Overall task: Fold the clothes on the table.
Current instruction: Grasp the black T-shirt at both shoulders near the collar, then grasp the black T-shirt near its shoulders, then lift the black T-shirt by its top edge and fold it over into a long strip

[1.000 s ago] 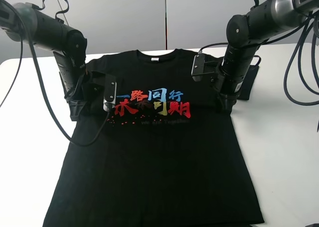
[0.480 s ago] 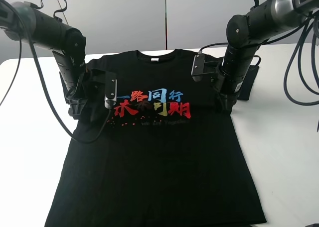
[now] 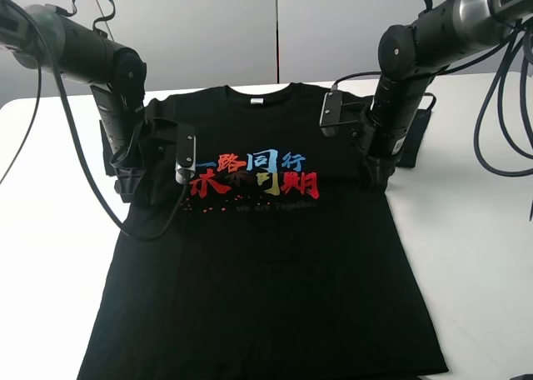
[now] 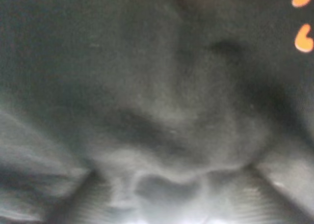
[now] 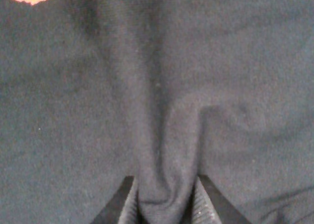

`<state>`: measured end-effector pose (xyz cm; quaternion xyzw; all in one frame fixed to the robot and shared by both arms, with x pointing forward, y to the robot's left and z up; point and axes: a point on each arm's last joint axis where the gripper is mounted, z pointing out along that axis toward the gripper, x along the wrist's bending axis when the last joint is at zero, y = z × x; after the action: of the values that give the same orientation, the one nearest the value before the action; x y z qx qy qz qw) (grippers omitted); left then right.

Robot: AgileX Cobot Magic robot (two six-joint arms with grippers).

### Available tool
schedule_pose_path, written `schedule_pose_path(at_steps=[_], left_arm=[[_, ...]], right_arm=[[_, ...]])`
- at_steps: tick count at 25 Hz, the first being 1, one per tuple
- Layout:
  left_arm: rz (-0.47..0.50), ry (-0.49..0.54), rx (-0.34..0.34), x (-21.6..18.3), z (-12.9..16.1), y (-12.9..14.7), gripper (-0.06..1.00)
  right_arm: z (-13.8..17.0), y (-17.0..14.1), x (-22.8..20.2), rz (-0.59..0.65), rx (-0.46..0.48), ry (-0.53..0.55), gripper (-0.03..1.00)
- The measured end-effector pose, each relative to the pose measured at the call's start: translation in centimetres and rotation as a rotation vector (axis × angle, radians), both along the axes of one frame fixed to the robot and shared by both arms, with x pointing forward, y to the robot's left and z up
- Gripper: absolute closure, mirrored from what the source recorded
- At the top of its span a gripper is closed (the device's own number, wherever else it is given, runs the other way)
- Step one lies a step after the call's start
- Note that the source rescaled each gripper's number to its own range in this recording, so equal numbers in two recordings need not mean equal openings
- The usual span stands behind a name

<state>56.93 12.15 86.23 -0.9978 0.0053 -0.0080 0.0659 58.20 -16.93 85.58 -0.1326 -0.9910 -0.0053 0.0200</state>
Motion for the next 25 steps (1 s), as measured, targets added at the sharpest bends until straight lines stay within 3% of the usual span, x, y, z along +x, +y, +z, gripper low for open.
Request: schedule_pose_path(at_steps=[2, 3, 5, 13, 15, 17, 18, 25], left_arm=[[0.012, 0.001, 0.02, -0.02, -0.04, 0.17, 0.74], [0.022, 0.005, 0.028, -0.06, -0.02, 0.25, 0.84], [0.03, 0.006, 0.034, -0.09, -0.01, 0.31, 0.92], [0.046, 0.007, 0.037, -0.11, -0.09, 0.32, 0.93], [0.052, 0.006, 0.036, -0.11, -0.09, 0.32, 0.93], [0.059, 0.004, 0.038, -0.1, -0.09, 0.33, 0.93], [0.069, 0.001, 0.04, -0.08, -0.09, 0.35, 0.93], [0.145, -0.039, 0.074, 0.15, 0.02, 0.62, 0.93]], right_arm=[[0.0, 0.03, -0.01, -0.001, 0.004, 0.001, 0.64], [0.0, 0.05, -0.01, -0.003, 0.005, 0.002, 0.64], [0.0, 0.09, -0.01, -0.007, 0.009, 0.001, 0.64], [0.01, 0.12, -0.02, -0.008, 0.013, 0.003, 0.65], [0.01, 0.14, -0.03, -0.011, 0.015, 0.003, 0.72], [0.01, 0.18, -0.11, -0.016, 0.019, 0.013, 0.9], [0.01, 0.19, -0.14, -0.018, 0.02, 0.016, 0.94], [0.0, 0.21, -0.16, -0.021, 0.023, 0.017, 0.96]])
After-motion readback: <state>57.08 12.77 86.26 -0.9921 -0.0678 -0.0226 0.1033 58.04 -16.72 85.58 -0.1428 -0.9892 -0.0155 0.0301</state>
